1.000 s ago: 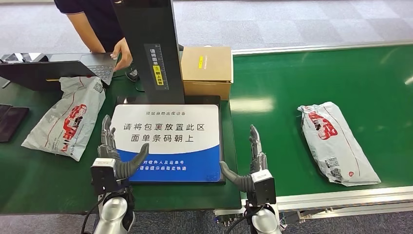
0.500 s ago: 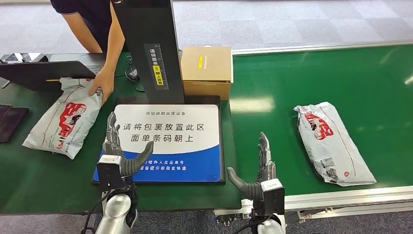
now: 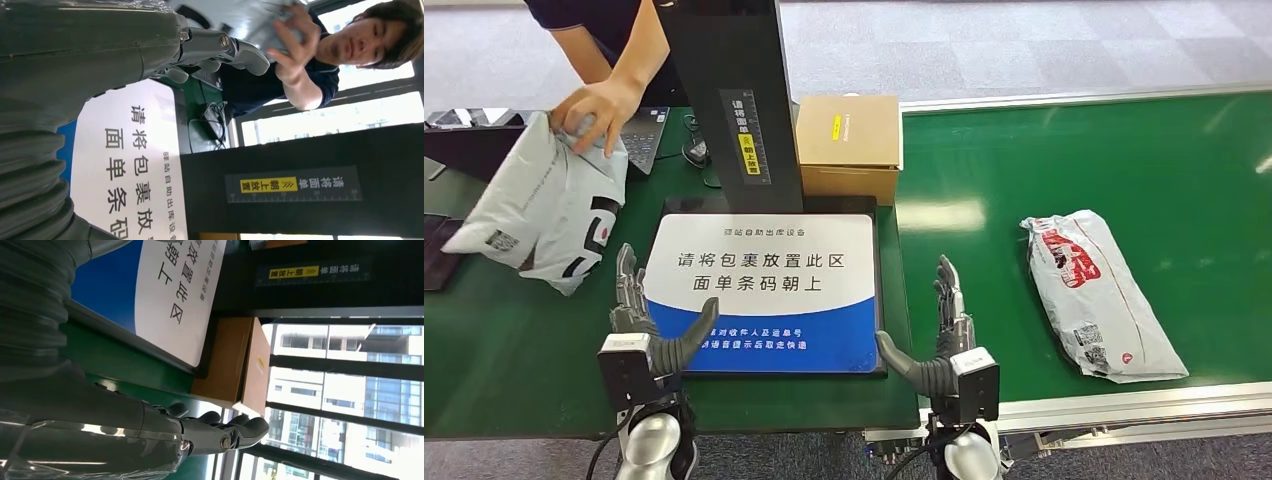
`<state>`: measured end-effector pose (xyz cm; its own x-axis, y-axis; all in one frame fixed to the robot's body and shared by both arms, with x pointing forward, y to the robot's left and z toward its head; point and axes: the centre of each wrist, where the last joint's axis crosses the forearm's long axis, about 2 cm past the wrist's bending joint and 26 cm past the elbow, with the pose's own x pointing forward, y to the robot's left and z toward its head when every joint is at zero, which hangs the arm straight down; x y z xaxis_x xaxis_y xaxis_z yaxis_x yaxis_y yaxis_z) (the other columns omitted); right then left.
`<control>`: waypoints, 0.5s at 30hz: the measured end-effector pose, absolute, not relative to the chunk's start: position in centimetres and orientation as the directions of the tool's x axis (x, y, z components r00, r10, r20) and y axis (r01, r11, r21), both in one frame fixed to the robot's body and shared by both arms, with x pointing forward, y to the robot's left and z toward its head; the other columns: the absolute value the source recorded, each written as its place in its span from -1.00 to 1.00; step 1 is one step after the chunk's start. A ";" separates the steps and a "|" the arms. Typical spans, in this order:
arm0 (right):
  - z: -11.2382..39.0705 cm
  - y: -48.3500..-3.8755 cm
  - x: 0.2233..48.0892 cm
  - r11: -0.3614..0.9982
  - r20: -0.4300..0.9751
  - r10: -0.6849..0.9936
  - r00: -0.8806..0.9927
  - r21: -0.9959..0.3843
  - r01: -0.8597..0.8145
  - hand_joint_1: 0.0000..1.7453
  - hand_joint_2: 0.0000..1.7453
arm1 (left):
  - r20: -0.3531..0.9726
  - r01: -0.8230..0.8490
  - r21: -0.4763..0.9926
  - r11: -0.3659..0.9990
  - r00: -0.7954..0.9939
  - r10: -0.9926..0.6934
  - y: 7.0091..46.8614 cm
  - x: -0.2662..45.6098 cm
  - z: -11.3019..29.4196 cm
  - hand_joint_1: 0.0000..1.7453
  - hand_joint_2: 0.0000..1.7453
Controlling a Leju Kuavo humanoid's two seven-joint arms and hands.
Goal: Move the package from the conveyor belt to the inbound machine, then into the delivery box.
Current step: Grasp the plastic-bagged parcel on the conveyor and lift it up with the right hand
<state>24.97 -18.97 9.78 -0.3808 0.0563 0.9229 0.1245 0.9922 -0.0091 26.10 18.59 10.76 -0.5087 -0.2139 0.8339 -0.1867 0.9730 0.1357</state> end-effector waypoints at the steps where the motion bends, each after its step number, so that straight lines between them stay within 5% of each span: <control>1: 10.0 -18.9 25.3 0.993 0.921 0.060 -0.385 -0.015 0.117 -1.00 1.00 | 0.830 -0.193 0.135 0.972 -0.514 -0.217 18.7 26.0 10.9 -1.00 1.00; 15: 10.9 -18.9 26.6 0.994 0.911 0.072 -0.407 -0.033 0.102 -1.00 1.00 | 0.821 -0.212 0.135 0.968 -0.523 -0.229 19.0 25.9 11.2 -1.00 1.00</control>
